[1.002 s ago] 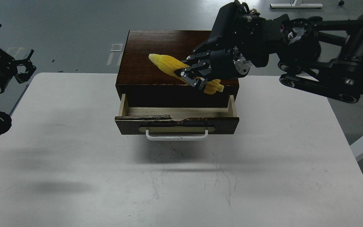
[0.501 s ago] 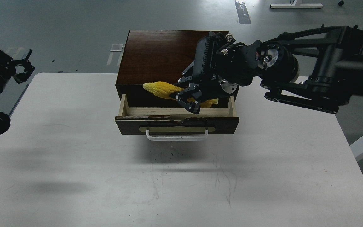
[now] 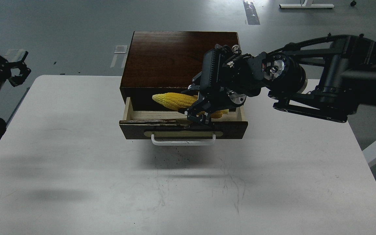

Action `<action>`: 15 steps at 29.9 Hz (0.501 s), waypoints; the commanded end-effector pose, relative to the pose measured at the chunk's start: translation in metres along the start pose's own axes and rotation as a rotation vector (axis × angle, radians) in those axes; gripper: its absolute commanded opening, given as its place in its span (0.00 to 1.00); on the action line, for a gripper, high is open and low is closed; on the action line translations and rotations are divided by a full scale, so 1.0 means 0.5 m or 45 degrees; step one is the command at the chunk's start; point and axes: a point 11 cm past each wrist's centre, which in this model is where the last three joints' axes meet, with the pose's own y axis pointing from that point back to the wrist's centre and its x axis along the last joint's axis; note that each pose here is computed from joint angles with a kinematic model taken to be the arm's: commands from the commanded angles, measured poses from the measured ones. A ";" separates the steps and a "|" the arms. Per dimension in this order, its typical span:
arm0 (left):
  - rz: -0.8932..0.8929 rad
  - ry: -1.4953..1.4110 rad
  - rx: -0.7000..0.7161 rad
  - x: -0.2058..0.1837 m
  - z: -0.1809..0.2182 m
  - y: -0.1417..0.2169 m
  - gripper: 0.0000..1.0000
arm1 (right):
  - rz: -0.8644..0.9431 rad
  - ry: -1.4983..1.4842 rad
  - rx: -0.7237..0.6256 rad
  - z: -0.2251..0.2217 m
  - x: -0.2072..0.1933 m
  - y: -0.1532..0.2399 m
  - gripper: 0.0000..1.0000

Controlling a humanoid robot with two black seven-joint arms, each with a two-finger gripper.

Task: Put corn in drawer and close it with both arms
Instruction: 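Lower the corn cob into the open drawer and release it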

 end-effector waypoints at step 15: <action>0.004 -0.069 0.014 0.015 0.033 0.007 0.98 | 0.309 -0.231 -0.161 0.104 0.110 0.083 0.93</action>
